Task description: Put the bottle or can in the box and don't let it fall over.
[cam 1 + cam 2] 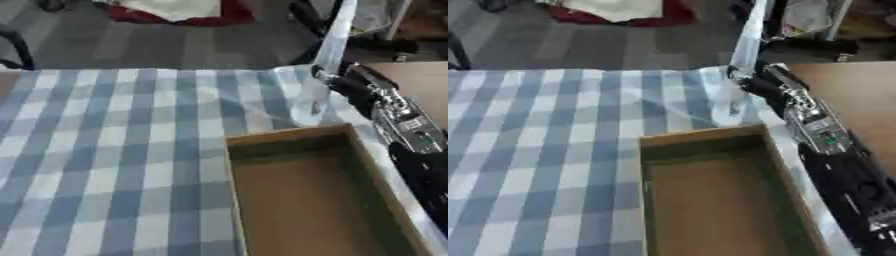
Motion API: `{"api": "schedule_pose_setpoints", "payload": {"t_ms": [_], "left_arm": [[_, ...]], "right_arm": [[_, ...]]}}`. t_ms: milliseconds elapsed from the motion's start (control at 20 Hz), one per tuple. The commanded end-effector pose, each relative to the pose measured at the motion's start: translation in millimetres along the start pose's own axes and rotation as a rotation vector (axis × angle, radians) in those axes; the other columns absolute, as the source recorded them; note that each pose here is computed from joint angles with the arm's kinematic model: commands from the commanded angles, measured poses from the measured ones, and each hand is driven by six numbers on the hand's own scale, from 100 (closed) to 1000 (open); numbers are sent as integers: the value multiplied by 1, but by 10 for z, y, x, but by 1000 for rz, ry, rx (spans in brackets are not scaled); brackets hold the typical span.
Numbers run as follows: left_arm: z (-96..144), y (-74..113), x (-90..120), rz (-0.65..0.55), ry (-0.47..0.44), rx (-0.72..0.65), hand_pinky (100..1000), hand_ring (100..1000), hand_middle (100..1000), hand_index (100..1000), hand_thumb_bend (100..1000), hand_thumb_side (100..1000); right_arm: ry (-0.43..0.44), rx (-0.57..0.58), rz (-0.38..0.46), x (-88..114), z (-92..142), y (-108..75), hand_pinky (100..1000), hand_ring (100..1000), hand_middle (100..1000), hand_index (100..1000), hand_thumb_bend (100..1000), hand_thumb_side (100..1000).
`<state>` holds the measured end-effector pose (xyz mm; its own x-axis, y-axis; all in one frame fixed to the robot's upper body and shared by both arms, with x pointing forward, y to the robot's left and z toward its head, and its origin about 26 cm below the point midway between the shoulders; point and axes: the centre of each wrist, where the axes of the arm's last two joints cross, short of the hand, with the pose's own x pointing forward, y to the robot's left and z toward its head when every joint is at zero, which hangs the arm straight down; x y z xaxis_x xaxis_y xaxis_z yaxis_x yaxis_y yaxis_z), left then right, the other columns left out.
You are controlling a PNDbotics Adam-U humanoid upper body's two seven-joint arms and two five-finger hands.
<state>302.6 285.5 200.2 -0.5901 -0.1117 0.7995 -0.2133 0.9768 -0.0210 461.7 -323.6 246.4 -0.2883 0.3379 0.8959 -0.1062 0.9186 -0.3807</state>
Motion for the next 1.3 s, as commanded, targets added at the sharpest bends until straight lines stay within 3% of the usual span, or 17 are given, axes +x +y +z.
{"api": "schedule_pose_setpoints", "payload": {"t_ms": [50, 200, 400, 650, 1300], "left_arm": [[-29, 3, 75, 1, -29, -10, 253, 783, 759, 515, 100, 672], [-29, 4, 74, 0, -29, -10, 252, 782, 758, 514, 100, 672], [-28, 10, 72, -3, -27, -10, 251, 782, 758, 514, 100, 672], [-27, 12, 72, -4, -26, -10, 250, 782, 758, 513, 100, 672], [-14, 42, 57, -18, -19, -4, 250, 781, 757, 512, 100, 672]], "right_arm": [[-39, -20, 9, 143, -14, -93, 996, 1000, 986, 292, 100, 377], [-50, -17, 6, 176, -12, -99, 995, 1000, 938, 215, 100, 369], [-62, -8, 11, 234, -7, -106, 996, 1000, 902, 184, 100, 356], [-70, 10, 0, 282, -5, -111, 1000, 1000, 860, 175, 100, 357], [-125, 7, -3, 541, 25, -181, 1000, 987, 851, 180, 100, 376]]}}
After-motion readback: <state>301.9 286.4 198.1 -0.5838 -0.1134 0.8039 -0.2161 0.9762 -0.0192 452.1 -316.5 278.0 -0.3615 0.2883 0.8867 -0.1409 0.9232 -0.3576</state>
